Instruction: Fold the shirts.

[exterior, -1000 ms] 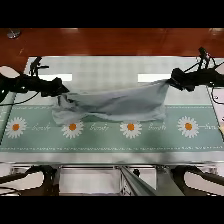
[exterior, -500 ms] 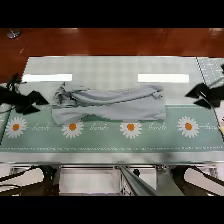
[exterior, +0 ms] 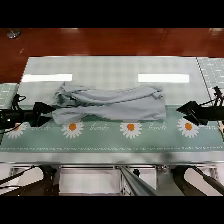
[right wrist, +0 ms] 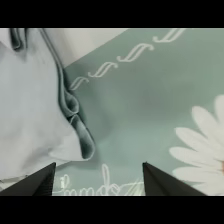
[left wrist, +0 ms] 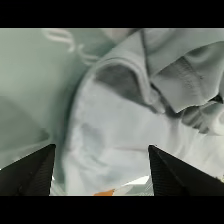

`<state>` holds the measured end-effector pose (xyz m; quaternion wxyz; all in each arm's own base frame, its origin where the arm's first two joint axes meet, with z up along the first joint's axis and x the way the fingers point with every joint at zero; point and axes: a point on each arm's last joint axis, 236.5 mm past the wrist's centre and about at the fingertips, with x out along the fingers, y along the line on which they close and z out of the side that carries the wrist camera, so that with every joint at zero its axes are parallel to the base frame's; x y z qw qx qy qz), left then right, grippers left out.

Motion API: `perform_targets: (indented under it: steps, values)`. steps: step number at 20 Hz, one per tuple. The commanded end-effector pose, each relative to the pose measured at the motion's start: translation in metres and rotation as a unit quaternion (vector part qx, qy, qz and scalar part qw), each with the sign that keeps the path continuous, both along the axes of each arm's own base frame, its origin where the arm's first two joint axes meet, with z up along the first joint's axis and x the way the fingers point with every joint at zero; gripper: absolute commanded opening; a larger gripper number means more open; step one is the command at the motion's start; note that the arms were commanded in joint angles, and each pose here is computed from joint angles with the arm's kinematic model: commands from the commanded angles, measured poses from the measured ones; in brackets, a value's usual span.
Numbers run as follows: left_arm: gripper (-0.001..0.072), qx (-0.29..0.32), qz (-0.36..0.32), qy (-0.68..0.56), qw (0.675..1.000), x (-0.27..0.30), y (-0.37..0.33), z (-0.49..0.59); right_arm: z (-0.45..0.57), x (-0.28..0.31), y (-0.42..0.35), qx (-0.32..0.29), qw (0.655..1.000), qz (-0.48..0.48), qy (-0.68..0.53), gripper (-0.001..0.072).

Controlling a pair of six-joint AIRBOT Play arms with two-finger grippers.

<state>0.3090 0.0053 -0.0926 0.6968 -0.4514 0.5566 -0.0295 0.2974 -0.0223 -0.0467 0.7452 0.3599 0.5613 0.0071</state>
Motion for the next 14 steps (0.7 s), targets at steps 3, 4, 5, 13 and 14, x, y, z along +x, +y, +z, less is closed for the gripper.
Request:
perform_targets:
  steps: [3,4,5,13,14]
  values:
    - [0.0683,0.031,-0.025,-0.035,0.999,0.02,-0.022,-0.002,-0.002,0.004,0.018,0.003,1.0,0.01,-0.005,0.0616]
    - [0.0498,0.03,-0.028,-0.036,0.999,0.02,-0.025,-0.002,-0.002,0.004,0.017,0.002,1.0,0.01,-0.004,0.0617]
    - [0.0197,0.027,-0.035,-0.035,0.998,0.019,-0.027,-0.001,-0.002,0.004,0.017,0.002,1.0,0.01,-0.004,0.0617]
    - [0.002,0.022,-0.062,-0.044,0.997,0.015,-0.033,0.003,-0.027,-0.007,0.036,0.052,0.997,0.024,0.055,0.0617]
    - [0.002,0.022,-0.062,-0.044,0.997,0.015,-0.033,0.003,-0.033,-0.009,0.045,0.054,0.996,0.037,0.064,0.0617]
